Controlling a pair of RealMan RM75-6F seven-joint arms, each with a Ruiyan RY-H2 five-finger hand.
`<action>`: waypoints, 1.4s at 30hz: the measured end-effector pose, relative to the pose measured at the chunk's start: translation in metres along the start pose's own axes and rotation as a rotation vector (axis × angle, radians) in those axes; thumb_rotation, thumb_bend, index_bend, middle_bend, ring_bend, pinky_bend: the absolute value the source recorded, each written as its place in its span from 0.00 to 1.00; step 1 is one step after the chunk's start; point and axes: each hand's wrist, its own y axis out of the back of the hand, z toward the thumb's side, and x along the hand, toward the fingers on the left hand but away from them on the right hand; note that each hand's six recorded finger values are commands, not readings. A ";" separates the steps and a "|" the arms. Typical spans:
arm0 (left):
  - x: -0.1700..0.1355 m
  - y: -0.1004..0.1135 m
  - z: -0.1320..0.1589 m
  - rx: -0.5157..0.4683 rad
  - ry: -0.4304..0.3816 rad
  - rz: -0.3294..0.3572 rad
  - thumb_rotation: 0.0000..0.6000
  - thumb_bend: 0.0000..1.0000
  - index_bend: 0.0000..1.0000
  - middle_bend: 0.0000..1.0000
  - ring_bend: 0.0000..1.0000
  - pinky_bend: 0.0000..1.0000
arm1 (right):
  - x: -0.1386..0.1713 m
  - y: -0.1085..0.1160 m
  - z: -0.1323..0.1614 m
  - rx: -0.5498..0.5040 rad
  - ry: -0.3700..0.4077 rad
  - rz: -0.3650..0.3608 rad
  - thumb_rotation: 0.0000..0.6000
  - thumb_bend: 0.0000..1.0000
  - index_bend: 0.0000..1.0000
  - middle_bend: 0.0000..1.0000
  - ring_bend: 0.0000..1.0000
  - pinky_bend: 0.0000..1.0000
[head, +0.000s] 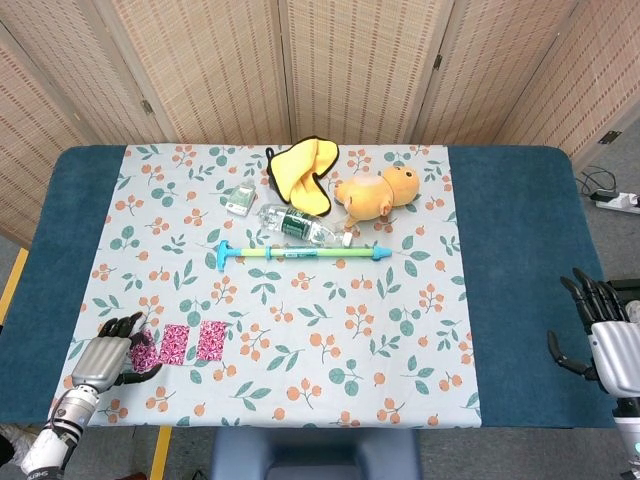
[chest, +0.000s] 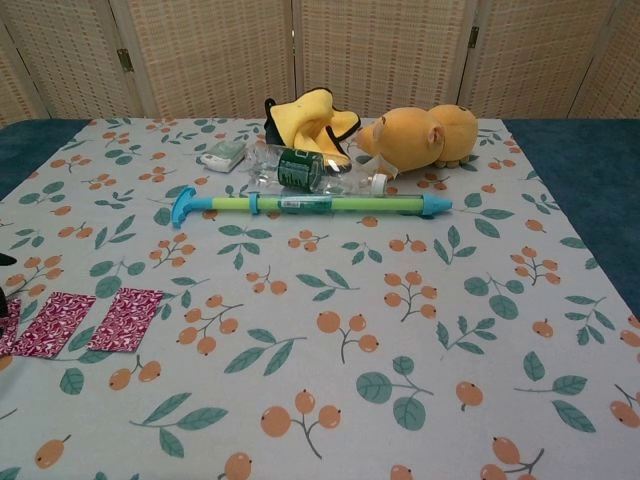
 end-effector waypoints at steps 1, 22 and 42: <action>0.001 0.004 0.003 -0.005 -0.010 0.011 0.52 0.27 0.30 0.00 0.00 0.00 | 0.000 0.001 0.000 0.000 0.001 -0.002 0.67 0.52 0.00 0.00 0.00 0.00; 0.037 0.031 0.091 0.098 -0.220 0.007 0.99 0.27 0.19 0.00 0.00 0.00 | -0.001 0.004 -0.007 0.001 -0.008 -0.005 0.67 0.52 0.00 0.00 0.00 0.00; 0.050 0.010 0.109 0.102 -0.183 -0.066 0.99 0.27 0.18 0.00 0.00 0.00 | -0.004 -0.001 -0.014 -0.010 -0.021 0.010 0.67 0.52 0.00 0.00 0.00 0.00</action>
